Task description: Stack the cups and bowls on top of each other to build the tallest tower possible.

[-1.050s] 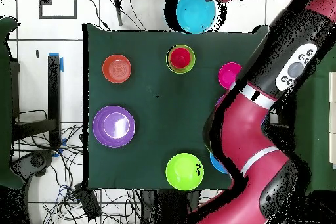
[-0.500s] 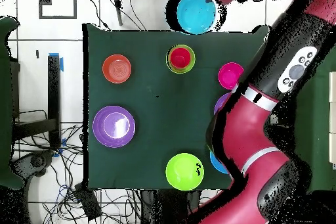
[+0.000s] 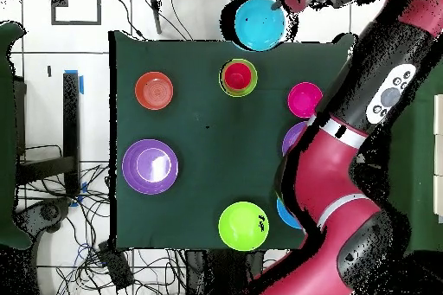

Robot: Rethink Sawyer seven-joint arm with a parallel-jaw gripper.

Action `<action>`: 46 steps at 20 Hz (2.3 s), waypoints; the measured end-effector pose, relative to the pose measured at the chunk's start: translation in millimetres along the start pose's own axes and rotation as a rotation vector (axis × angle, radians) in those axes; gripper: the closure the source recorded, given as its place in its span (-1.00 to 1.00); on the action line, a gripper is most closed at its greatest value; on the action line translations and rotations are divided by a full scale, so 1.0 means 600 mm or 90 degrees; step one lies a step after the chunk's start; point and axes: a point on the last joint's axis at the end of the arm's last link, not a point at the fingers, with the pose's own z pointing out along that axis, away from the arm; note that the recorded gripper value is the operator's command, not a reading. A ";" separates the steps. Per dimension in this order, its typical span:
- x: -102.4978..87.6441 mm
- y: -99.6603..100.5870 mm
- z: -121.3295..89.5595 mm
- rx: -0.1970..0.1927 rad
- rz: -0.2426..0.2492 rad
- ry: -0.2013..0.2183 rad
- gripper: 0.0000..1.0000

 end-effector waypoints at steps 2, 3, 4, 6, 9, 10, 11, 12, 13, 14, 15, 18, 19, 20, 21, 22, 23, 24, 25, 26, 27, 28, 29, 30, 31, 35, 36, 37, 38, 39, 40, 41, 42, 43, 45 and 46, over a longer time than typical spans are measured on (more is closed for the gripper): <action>0.001 -0.001 0.002 0.000 0.000 -0.001 1.00; 0.002 -0.002 0.003 0.001 -0.001 -0.003 1.00; 0.003 -0.003 0.004 0.001 -0.002 -0.005 1.00; 0.003 -0.004 0.005 0.002 -0.005 -0.013 1.00; 0.003 -0.007 0.007 0.005 -0.008 -0.021 1.00; 0.004 -0.009 0.009 0.006 -0.008 -0.022 1.00; 0.005 -0.010 0.010 0.008 -0.009 -0.024 1.00; 0.005 -0.011 0.012 0.009 -0.009 -0.024 1.00; 0.005 -0.012 0.014 0.010 -0.008 -0.023 1.00; 0.004 -0.012 0.016 0.011 -0.008 -0.022 1.00; 0.003 -0.011 0.018 0.011 -0.008 -0.021 1.00; -0.003 -0.008 0.022 0.009 -0.009 -0.021 1.00; -0.005 -0.007 0.024 0.008 -0.009 -0.020 1.00; -0.007 -0.006 0.026 0.007 -0.009 -0.020 1.00; -0.008 -0.005 0.026 0.007 -0.009 -0.020 1.00; -0.010 -0.005 0.028 0.007 -0.009 -0.019 1.00; -0.012 -0.004 0.030 0.006 -0.008 -0.019 1.00; -0.012 -0.004 0.031 0.006 -0.007 -0.019 1.00; -0.013 -0.004 0.032 0.005 -0.007 -0.019 1.00; -0.014 -0.003 0.033 0.005 -0.007 -0.019 1.00; -0.016 -0.003 0.034 0.004 -0.006 -0.019 1.00; -0.017 -0.002 0.035 0.004 -0.007 -0.019 1.00; -0.018 -0.001 0.036 0.004 -0.007 -0.019 1.00; -0.019 0.000 0.037 0.003 -0.008 -0.018 1.00; -0.020 0.000 0.037 0.003 -0.008 -0.018 1.00; -0.024 0.003 0.040 0.003 -0.010 -0.017 1.00; -0.025 0.004 0.040 0.002 -0.010 -0.017 1.00; -0.025 0.004 0.041 0.002 -0.011 -0.017 1.00; -0.025 0.004 0.041 0.002 -0.011 -0.017 1.00; -0.026 0.004 0.041 0.002 -0.011 -0.017 1.00; -0.026 0.004 0.041 0.002 -0.011 -0.017 1.00; -0.025 0.004 0.041 0.002 -0.011 -0.017 1.00; -0.025 0.004 0.041 0.002 -0.011 -0.016 1.00; -0.024 0.003 0.042 0.002 -0.010 -0.015 1.00; -0.023 0.002 0.044 0.002 -0.009 -0.014 1.00; -0.023 0.002 0.044 0.002 -0.009 -0.013 1.00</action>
